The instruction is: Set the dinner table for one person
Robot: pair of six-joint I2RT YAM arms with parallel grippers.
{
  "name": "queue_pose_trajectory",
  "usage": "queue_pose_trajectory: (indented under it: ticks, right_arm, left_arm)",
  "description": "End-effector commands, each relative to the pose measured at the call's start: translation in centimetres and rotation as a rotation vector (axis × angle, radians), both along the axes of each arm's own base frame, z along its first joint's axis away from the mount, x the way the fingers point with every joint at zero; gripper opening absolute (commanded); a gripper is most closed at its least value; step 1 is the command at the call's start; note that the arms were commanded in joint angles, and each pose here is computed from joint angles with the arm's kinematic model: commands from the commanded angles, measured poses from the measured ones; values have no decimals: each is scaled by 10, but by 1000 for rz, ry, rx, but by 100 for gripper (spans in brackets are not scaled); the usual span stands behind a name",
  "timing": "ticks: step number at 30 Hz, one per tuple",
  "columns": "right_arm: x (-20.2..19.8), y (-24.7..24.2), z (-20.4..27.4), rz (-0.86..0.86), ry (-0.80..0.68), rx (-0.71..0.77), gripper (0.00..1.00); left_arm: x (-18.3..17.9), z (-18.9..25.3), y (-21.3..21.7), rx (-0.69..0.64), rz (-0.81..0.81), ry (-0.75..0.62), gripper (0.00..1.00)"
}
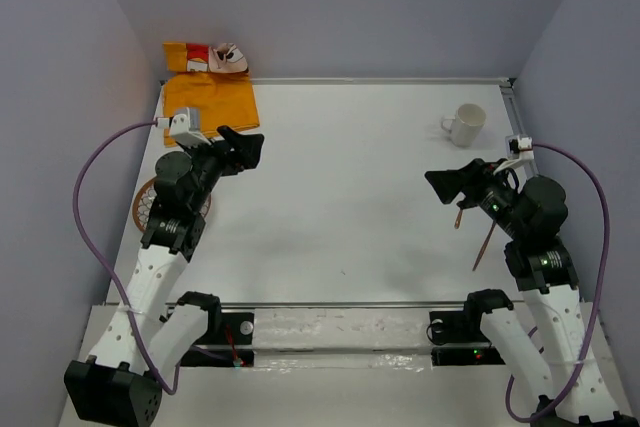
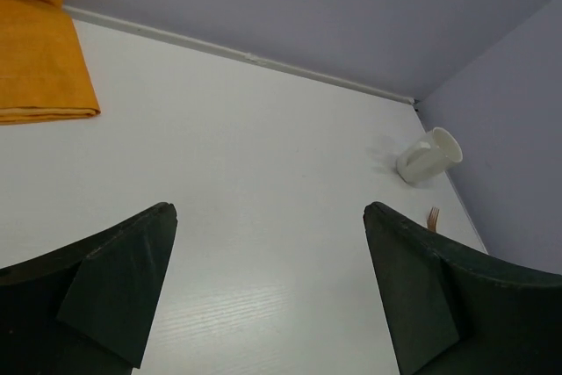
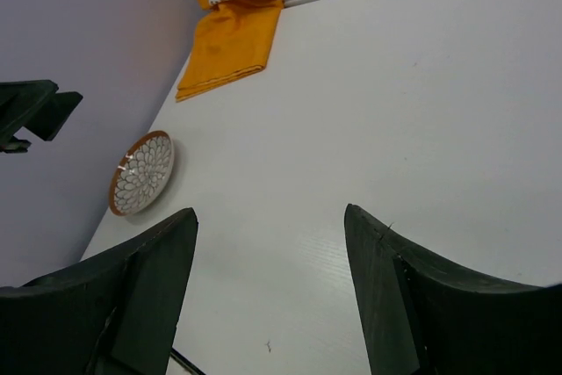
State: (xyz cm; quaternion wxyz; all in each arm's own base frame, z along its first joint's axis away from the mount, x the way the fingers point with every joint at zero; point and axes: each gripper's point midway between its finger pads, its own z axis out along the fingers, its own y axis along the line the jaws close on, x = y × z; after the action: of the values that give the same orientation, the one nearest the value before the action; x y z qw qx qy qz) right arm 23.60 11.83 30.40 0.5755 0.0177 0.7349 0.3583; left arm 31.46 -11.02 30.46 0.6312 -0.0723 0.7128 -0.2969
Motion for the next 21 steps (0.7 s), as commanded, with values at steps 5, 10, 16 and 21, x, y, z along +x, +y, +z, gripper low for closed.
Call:
queue_pose_trajectory:
  ticks: [5, 10, 16, 21]
  right_arm:
    - [3, 1, 8, 5, -44, 6, 61]
    - [8, 1, 3, 4, -35, 7, 11]
    - [20, 7, -14, 29, 20, 11, 13]
    - [25, 15, -28, 79, 50, 31, 20]
  left_arm:
    - [31, 40, 15, 5, 114, -40, 99]
    - [100, 8, 31, 15, 285, 114, 99]
    - [184, -50, 50, 155, 457, 277, 67]
    - [233, -100, 62, 351, 533, 446, 64]
